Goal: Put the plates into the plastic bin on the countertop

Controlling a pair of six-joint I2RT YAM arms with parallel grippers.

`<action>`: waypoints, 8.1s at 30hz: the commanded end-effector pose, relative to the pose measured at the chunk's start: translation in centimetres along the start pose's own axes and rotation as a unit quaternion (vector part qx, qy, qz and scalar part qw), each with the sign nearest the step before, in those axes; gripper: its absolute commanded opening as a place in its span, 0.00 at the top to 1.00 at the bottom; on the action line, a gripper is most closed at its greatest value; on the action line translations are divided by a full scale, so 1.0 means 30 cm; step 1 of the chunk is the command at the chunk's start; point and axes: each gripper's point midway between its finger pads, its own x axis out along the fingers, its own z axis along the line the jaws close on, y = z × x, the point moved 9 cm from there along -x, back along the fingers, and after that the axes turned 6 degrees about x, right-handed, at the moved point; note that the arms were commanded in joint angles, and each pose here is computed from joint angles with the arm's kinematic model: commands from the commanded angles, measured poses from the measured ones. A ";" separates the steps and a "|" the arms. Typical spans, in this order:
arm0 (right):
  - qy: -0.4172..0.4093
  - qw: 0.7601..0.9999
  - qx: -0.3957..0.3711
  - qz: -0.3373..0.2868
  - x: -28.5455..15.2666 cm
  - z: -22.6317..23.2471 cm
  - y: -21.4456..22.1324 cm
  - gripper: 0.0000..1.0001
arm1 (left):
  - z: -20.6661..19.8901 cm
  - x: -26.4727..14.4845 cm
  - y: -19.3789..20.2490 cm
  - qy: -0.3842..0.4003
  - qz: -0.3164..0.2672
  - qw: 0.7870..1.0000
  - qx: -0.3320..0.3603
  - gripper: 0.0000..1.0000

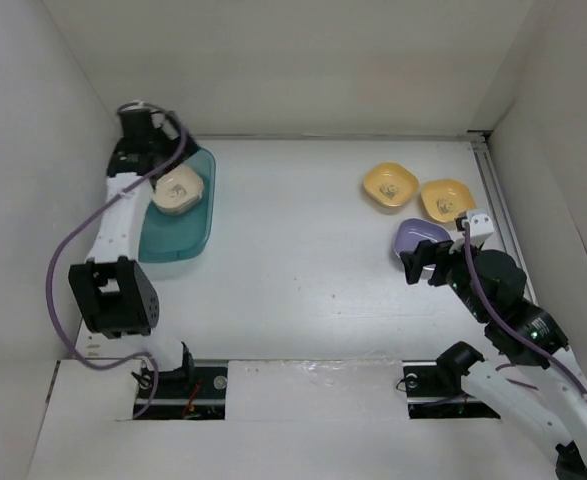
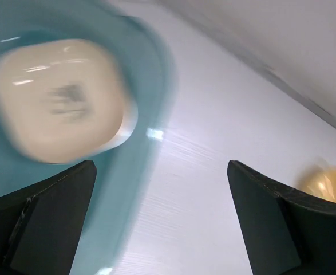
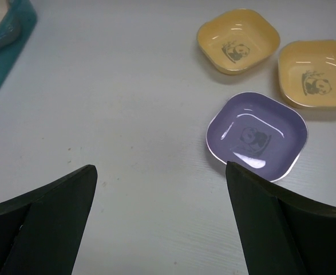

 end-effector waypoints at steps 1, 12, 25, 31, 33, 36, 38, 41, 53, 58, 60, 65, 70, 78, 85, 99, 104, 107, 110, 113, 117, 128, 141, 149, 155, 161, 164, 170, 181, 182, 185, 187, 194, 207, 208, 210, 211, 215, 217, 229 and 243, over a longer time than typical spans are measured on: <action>0.064 0.997 0.025 -0.034 -0.043 -0.030 -0.061 0.00 | -0.383 -0.265 0.093 0.146 -0.059 0.985 0.076 0.00; 0.135 0.985 0.058 -0.095 -0.243 -0.083 -0.202 0.00 | -0.955 -0.347 0.951 0.256 0.101 0.924 0.266 0.00; 0.088 0.990 0.061 -0.092 -0.283 -0.077 -0.174 0.00 | -1.141 -0.221 1.319 0.275 0.146 0.899 0.308 0.02; 0.080 0.991 0.059 -0.085 -0.252 -0.066 -0.163 0.00 | -1.204 -0.234 1.309 0.307 0.140 0.900 0.278 0.02; 0.076 0.992 0.059 -0.084 -0.243 -0.063 -0.160 0.00 | -1.234 -0.220 1.306 0.301 0.130 0.904 0.276 0.03; 0.077 0.992 0.058 -0.080 -0.237 -0.064 -0.152 0.00 | -1.260 -0.175 1.333 0.285 0.124 0.908 0.280 0.06; 0.076 0.992 0.055 -0.084 -0.246 -0.067 -0.152 0.00 | -1.261 -0.146 1.352 0.269 0.122 0.912 0.286 0.11; 0.074 0.992 0.057 -0.089 -0.261 -0.070 -0.156 0.00 | -1.253 -0.091 1.395 0.243 0.121 0.917 0.292 0.23; 0.071 0.991 0.055 -0.097 -0.275 -0.075 -0.156 0.00 | -1.185 -0.056 1.433 0.200 0.134 0.922 0.302 0.97; 0.071 0.991 0.056 -0.098 -0.237 -0.070 -0.140 0.00 | -1.074 -0.170 1.331 0.201 0.121 0.923 0.305 1.00; 0.064 0.992 0.056 -0.097 -0.204 -0.054 -0.150 0.00 | -1.057 -0.234 1.191 0.217 0.105 0.926 0.291 1.00; 0.033 0.995 0.052 -0.081 -0.075 -0.003 -0.137 0.00 | -0.891 -0.264 0.876 0.163 0.078 0.951 0.250 1.00; -0.018 0.997 0.021 -0.074 0.110 0.075 -0.153 0.00 | -0.671 -0.221 0.479 0.073 0.007 0.986 0.146 1.00; -0.019 0.999 -0.001 -0.027 0.337 0.111 -0.151 0.00 | -0.150 -0.009 0.032 -0.081 -0.041 0.995 -0.030 1.00; 0.022 0.999 -0.028 0.002 0.470 0.033 -0.128 0.00 | 0.064 0.118 0.048 -0.151 -0.004 0.986 -0.068 1.00; 0.034 0.993 -0.067 0.092 0.817 -0.184 -0.198 0.00 | 0.088 0.126 0.016 -0.207 -0.031 0.975 -0.074 0.02; 0.016 0.993 -0.077 0.093 0.891 -0.221 -0.211 0.00 | 0.050 0.054 -0.018 -0.165 -0.035 0.984 -0.063 0.00; 0.024 0.986 -0.089 0.137 0.979 -0.249 -0.182 0.00 | 0.012 -0.028 -0.039 -0.109 -0.038 0.993 -0.037 0.00; 0.012 0.977 -0.079 0.196 1.058 -0.285 -0.085 0.00 | -0.059 -0.088 -0.041 -0.078 -0.045 0.996 -0.005 0.00; 0.003 0.973 -0.073 0.217 1.105 -0.300 -0.020 0.00 | -0.091 -0.128 -0.027 -0.037 -0.029 0.999 0.003 0.00; 0.001 0.967 -0.070 0.247 1.138 -0.311 0.084 0.08 | -0.142 -0.162 -0.022 0.031 -0.026 0.999 0.007 0.00; 0.026 0.961 -0.066 0.268 1.206 -0.288 0.154 0.48 | -0.318 -0.191 0.090 0.098 0.013 0.991 0.085 0.00; -0.182 0.938 -0.198 0.220 1.055 0.116 0.115 1.00 | -0.487 -0.194 0.248 0.164 0.087 0.964 0.193 0.00; -0.252 0.883 -0.338 0.208 0.879 0.443 0.127 1.00 | -0.522 -0.152 0.336 0.212 0.153 0.939 0.223 0.00; -0.226 0.884 -0.373 0.170 0.831 0.541 0.081 1.00 | -0.555 -0.130 0.392 0.220 0.179 0.930 0.234 0.05; -0.194 0.888 -0.393 0.142 0.839 0.566 0.000 1.00 | -0.580 -0.131 0.452 0.217 0.198 0.921 0.255 0.30; -0.186 0.886 -0.402 0.139 0.836 0.580 -0.022 1.00 | -0.584 -0.123 0.466 0.213 0.200 0.921 0.259 0.66; -0.219 0.883 -0.400 0.107 0.748 0.615 -0.072 1.00 | -0.584 -0.095 0.459 0.184 0.188 0.931 0.254 0.95; -0.125 0.933 -0.326 0.090 0.683 0.458 -0.067 0.00 | -0.383 -0.111 0.187 0.023 0.023 0.993 0.112 1.00; -0.118 0.940 -0.308 0.089 0.682 0.442 -0.065 0.00 | -0.359 -0.123 0.159 0.016 0.008 0.995 0.098 1.00; -0.116 0.947 -0.283 0.101 0.668 0.389 -0.031 0.00 | -0.241 -0.092 0.100 -0.026 -0.019 0.999 0.029 1.00; -0.110 0.949 -0.273 0.112 0.667 0.353 -0.003 0.00 | -0.141 -0.072 0.070 -0.060 -0.033 0.998 -0.010 1.00; -0.103 0.958 -0.240 0.118 0.646 0.320 0.052 0.00 | 0.049 -0.005 -0.013 -0.126 -0.062 0.986 -0.094 1.00; 0.003 0.990 -0.099 0.103 0.651 0.138 -0.034 0.00 | 0.034 -0.039 -0.047 -0.080 -0.072 0.988 -0.106 0.00; 0.032 0.992 -0.077 0.098 0.661 0.077 -0.052 0.00 | 0.023 -0.066 -0.057 -0.069 -0.078 0.989 -0.106 0.00; 0.100 0.989 -0.006 0.106 0.668 0.002 -0.037 0.00 | 0.005 -0.129 -0.073 -0.042 -0.096 0.991 -0.085 0.00; 0.172 0.980 0.027 0.095 0.663 -0.085 -0.049 0.00 | -0.009 -0.149 -0.073 -0.018 -0.090 0.993 -0.075 0.00; 0.293 0.941 0.138 0.096 0.647 -0.302 0.001 0.00 | -0.089 -0.184 -0.067 0.037 -0.082 0.996 -0.020 0.00; 0.323 0.925 0.184 0.082 0.644 -0.377 0.012 0.00 | -0.097 -0.193 -0.062 0.050 -0.070 0.996 -0.019 0.00; 0.430 0.856 0.278 0.072 0.694 -0.738 0.055 0.00 | -0.155 -0.170 -0.020 0.179 -0.015 0.984 0.016 0.00; 0.455 0.827 0.288 0.162 0.796 -0.871 0.152 0.83 | -0.168 -0.103 0.026 0.177 0.015 0.984 0.035 0.00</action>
